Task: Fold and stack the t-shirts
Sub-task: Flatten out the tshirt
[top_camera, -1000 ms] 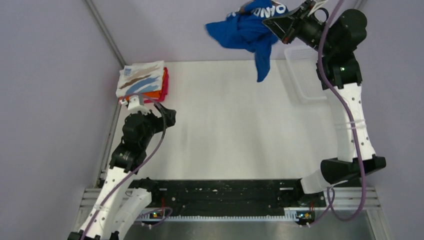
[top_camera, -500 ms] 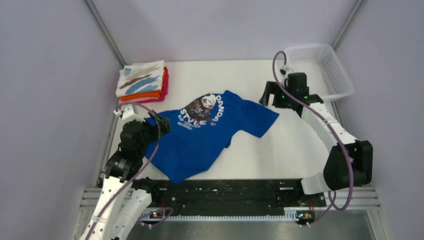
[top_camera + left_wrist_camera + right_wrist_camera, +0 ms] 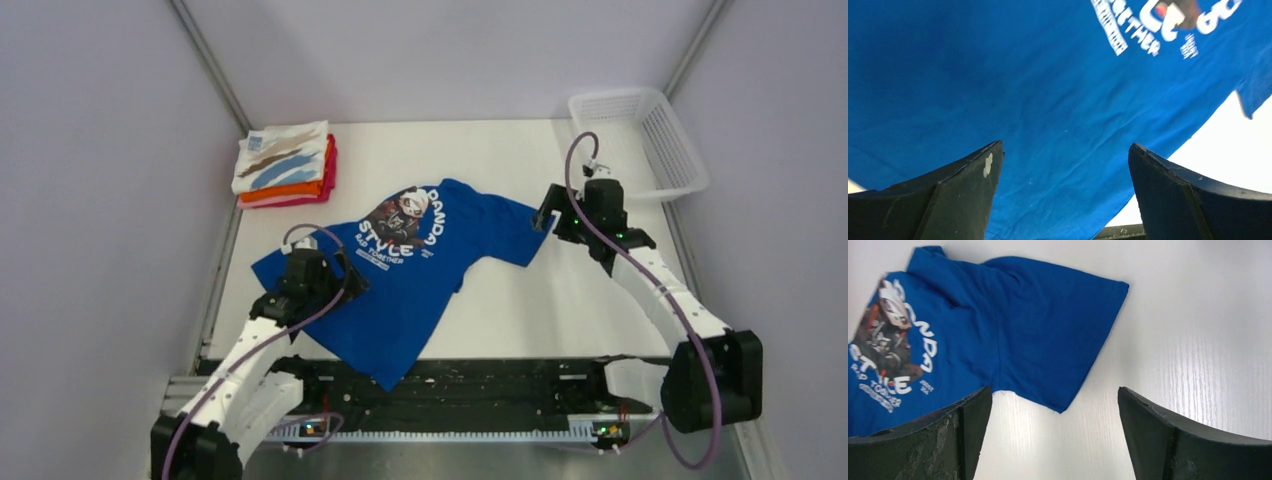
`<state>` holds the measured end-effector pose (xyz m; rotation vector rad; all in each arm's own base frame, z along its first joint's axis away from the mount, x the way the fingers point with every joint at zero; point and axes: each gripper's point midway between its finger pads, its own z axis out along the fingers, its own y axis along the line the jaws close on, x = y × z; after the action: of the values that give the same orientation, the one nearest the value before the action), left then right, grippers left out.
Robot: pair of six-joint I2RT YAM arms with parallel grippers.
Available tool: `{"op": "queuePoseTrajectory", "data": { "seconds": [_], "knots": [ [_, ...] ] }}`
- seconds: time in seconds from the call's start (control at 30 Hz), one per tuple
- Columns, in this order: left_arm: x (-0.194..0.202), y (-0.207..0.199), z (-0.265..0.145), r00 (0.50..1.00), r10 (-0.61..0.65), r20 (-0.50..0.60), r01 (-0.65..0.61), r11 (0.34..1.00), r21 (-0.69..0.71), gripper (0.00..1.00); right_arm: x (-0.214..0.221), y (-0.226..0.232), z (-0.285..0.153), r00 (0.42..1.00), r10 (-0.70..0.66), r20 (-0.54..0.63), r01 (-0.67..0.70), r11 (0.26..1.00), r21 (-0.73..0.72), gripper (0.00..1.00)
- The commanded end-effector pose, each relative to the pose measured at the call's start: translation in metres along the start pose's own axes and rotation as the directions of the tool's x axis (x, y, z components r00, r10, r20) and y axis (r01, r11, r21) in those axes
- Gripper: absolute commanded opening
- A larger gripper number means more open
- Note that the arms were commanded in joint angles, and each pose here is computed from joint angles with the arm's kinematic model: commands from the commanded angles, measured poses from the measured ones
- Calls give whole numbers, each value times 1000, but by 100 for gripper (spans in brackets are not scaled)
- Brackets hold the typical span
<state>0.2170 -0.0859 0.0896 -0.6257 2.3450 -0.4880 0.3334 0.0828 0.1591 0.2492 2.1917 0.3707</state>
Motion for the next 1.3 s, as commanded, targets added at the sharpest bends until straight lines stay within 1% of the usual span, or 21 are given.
{"op": "queuePoseTrajectory", "data": {
  "seconds": [0.0,0.03,0.1,0.2,0.27,0.3,0.37,0.47,0.57,0.63,0.67,0.77,0.8,0.87,0.9,1.0,1.07,1.13,1.2,1.27],
  "knots": [
    [11,-26,31,996,-49,-76,58,990,126,99,-8,-4,33,1000,0,-1,0,999,40,94],
    [11,-27,39,996,-46,-81,56,991,125,99,-8,-12,42,1000,-6,-9,7,997,83,94],
    [8,-27,56,995,-36,-97,45,994,98,99,-5,-18,62,999,-21,-45,27,993,118,94],
    [-4,-28,81,991,2,-134,1,1000,16,99,5,-22,93,989,-73,-126,92,984,155,94],
    [-11,-26,102,987,20,-157,-28,998,-48,99,7,-25,110,984,-96,-150,125,972,198,94],
    [-10,-22,116,982,30,-189,-46,995,-83,99,6,-25,117,983,-107,-152,138,968,210,94],
    [-19,-28,137,976,65,-207,-87,991,-100,98,8,-29,128,979,-112,-171,151,959,238,94],
    [-44,-46,173,971,124,-204,-146,984,-97,98,11,-37,139,978,-112,-176,158,948,275,94],
    [-75,-74,205,965,174,-198,-193,978,-78,98,14,-39,147,976,-118,-182,166,946,277,93],
    [-97,-95,214,963,199,-184,-212,976,-57,98,16,-38,152,972,-130,-197,181,946,267,92],
    [-109,-108,212,964,210,-163,-219,975,-38,98,17,-39,154,970,-134,-203,186,946,267,91],
    [-123,-118,191,966,231,-118,-234,972,-20,98,26,-34,157,961,-142,-237,201,947,249,88],
    [-126,-119,178,967,235,-101,-238,971,-22,98,32,-29,156,956,-147,-253,210,947,242,87],
    [-125,-106,149,968,237,-77,-242,968,-63,98,44,-25,150,950,-150,-274,221,943,250,87],
    [-132,-101,126,971,238,-31,-240,966,-93,98,50,-25,147,949,-147,-280,221,941,257,87],
    [-122,-55,80,975,223,19,-213,948,-236,98,66,-28,137,948,-110,-300,199,938,284,87],
    [-113,-22,52,979,199,47,-171,924,-342,98,71,-33,129,949,-95,-301,192,931,310,87],
    [-103,7,30,985,160,71,-116,901,-418,98,72,-36,121,951,-90,-296,190,924,331,87],
    [-91,29,17,992,86,89,-36,889,-456,98,72,-38,116,952,-90,-293,192,920,342,87],
    [-77,46,15,995,31,100,18,887,-462,96,72,-40,111,951,-87,-295,193,915,353,87]
  ]
}}
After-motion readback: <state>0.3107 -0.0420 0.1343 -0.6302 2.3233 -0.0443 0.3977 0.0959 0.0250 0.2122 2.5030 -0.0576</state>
